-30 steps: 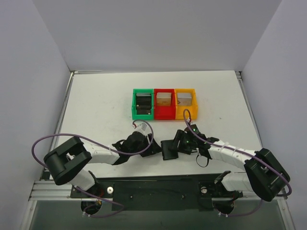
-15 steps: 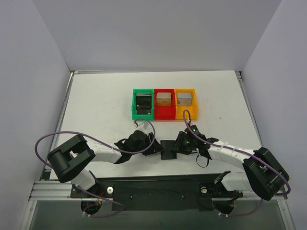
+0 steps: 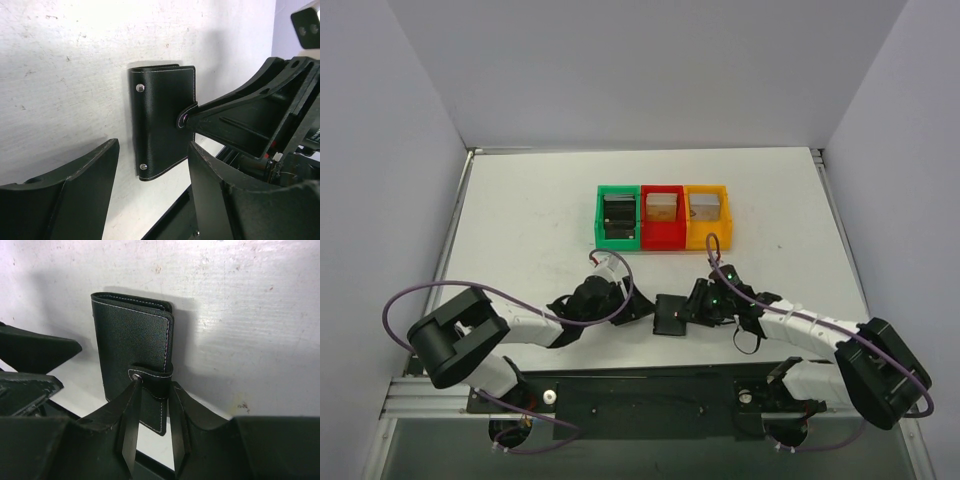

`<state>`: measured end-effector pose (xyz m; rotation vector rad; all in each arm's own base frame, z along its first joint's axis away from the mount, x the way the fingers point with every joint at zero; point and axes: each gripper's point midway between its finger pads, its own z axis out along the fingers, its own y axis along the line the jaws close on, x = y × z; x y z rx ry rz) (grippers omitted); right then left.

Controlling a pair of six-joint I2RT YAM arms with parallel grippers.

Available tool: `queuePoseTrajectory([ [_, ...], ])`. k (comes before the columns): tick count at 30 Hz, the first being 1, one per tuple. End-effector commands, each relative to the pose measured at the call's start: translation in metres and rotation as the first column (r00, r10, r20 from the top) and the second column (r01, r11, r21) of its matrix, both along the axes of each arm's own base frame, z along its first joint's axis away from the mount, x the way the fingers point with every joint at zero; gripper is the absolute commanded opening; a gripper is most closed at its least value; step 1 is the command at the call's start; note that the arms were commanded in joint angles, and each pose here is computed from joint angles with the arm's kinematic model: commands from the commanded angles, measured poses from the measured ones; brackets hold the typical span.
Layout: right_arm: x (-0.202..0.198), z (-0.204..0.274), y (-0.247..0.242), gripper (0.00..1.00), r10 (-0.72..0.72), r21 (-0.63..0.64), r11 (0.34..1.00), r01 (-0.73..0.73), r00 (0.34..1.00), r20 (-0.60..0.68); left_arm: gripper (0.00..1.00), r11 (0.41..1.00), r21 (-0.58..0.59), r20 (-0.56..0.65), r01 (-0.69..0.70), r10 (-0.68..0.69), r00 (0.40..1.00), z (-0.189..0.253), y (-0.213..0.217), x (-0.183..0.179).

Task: Take the credit cards out of the card holder
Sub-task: Move the card holder to the center of the board, then pick up the card holder from the center of the board.

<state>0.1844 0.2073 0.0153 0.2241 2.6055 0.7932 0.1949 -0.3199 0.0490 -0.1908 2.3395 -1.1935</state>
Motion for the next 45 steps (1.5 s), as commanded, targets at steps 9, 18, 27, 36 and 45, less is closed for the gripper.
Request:
queuePoseTrajectory([
  [9, -0.007, 0.018, 0.008, 0.00, 0.060, 0.058, 0.996, -0.061, 0.998, 0.024, 0.70, 0.992, -0.128, 0.079, 0.011, -0.001, 0.997, 0.036, 0.000, 0.005],
  [18, -0.017, -0.003, 0.008, 0.15, 0.080, 0.046, 0.996, -0.078, 0.996, -0.048, 0.69, 0.992, -0.125, 0.050, 0.027, -0.021, 0.999, 0.026, -0.003, -0.001],
  [27, -0.018, -0.001, 0.015, 0.00, 0.089, 0.094, 0.992, -0.084, 0.995, -0.045, 0.69, 0.991, -0.129, 0.054, 0.020, -0.013, 0.998, 0.027, 0.001, -0.001],
  [36, -0.011, 0.045, 0.021, 0.00, 0.123, 0.140, 0.981, -0.131, 0.991, 0.060, 0.81, 0.979, -0.205, 0.079, -0.015, 0.032, 0.996, 0.049, 0.032, 0.014],
  [45, -0.006, 0.077, 0.032, 0.00, 0.155, 0.201, 0.963, -0.181, 0.978, 0.137, 0.86, 0.966, -0.249, 0.172, 0.072, -0.029, 0.985, 0.080, 0.030, 0.005],
])
